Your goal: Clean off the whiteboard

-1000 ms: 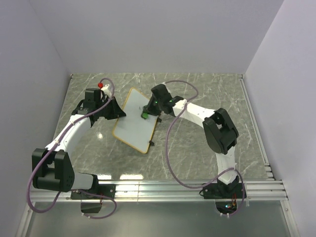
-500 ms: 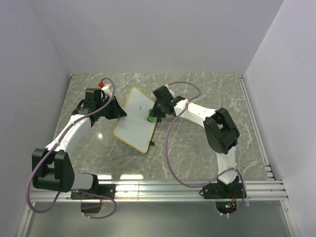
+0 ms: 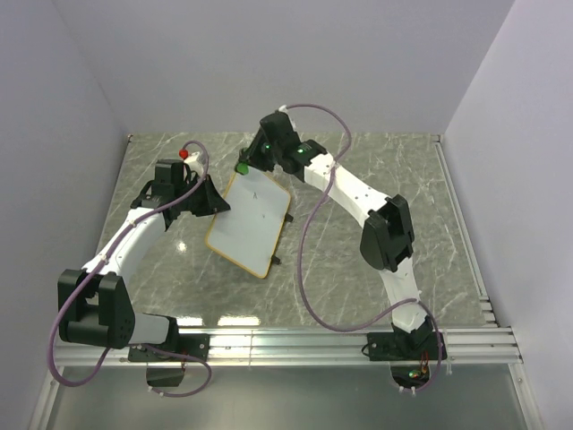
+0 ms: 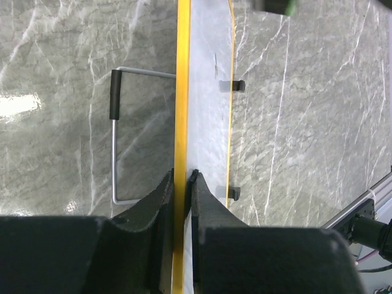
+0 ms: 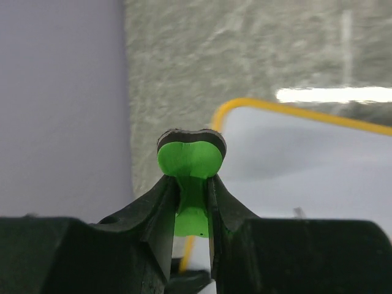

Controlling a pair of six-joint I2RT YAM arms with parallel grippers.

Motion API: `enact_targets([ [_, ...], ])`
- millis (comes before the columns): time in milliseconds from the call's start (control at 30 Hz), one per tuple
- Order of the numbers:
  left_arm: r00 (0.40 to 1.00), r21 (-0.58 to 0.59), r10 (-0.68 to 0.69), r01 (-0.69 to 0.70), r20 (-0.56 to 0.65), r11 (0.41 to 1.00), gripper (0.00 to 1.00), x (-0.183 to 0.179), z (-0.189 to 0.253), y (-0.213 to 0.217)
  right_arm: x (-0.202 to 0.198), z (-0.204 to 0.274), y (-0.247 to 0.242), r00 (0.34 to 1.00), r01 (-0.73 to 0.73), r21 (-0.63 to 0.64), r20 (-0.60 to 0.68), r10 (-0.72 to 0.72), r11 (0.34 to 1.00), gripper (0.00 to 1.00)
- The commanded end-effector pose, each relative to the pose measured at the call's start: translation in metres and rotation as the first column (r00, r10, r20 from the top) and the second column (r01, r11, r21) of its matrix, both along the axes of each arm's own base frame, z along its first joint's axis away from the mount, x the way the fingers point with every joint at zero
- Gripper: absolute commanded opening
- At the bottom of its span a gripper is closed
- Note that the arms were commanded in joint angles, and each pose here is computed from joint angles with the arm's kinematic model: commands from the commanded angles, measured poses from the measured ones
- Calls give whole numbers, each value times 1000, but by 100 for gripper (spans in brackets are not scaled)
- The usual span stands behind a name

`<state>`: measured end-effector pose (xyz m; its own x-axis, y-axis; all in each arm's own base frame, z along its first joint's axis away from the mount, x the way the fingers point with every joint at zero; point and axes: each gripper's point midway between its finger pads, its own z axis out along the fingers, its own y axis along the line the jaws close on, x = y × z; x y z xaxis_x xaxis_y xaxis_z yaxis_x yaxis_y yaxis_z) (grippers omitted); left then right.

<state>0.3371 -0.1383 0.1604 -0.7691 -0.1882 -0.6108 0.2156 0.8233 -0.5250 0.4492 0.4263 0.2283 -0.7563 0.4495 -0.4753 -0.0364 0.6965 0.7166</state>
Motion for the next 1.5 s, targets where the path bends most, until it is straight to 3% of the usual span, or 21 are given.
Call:
enact_targets([
  [0, 1000, 64, -8, 9, -14, 998, 0, -9, -6, 5, 2, -58, -27, 992, 34, -118, -116, -48, 992, 0],
  [267, 1000, 53, -17, 17, -16, 998, 0, -10, -6, 2, -42, -133, -62, 964, 34, -211, -249, -88, 977, 0],
  [467, 1000, 53, -20, 21, -11, 998, 0, -10, -6, 1, -90, -137, -52, 962, -16, -209, -270, -42, 978, 0],
  [567, 1000, 52, -22, 22, -13, 998, 0, -10, -6, 0, -97, -121, -43, 967, -18, -150, -253, -21, 988, 0],
  [867, 1000, 55, -18, 19, -4, 998, 0, -15, -4, 1, -37, -71, -12, 988, -9, -123, -152, -10, 992, 0],
  [1100, 1000, 60, -13, 12, 16, 998, 0, -18, 1, 2, -10, -87, -19, 985, 3, -168, -170, -32, 986, 0],
  [1333, 1000, 61, -15, 13, 22, 998, 0, -16, 2, 1, -72, -147, -57, 962, -15, -238, -267, -51, 971, 0],
  [1467, 1000, 60, -19, 18, 15, 998, 1, -17, -1, 0, -109, -153, -62, 960, -43, -239, -280, -26, 970, 0],
])
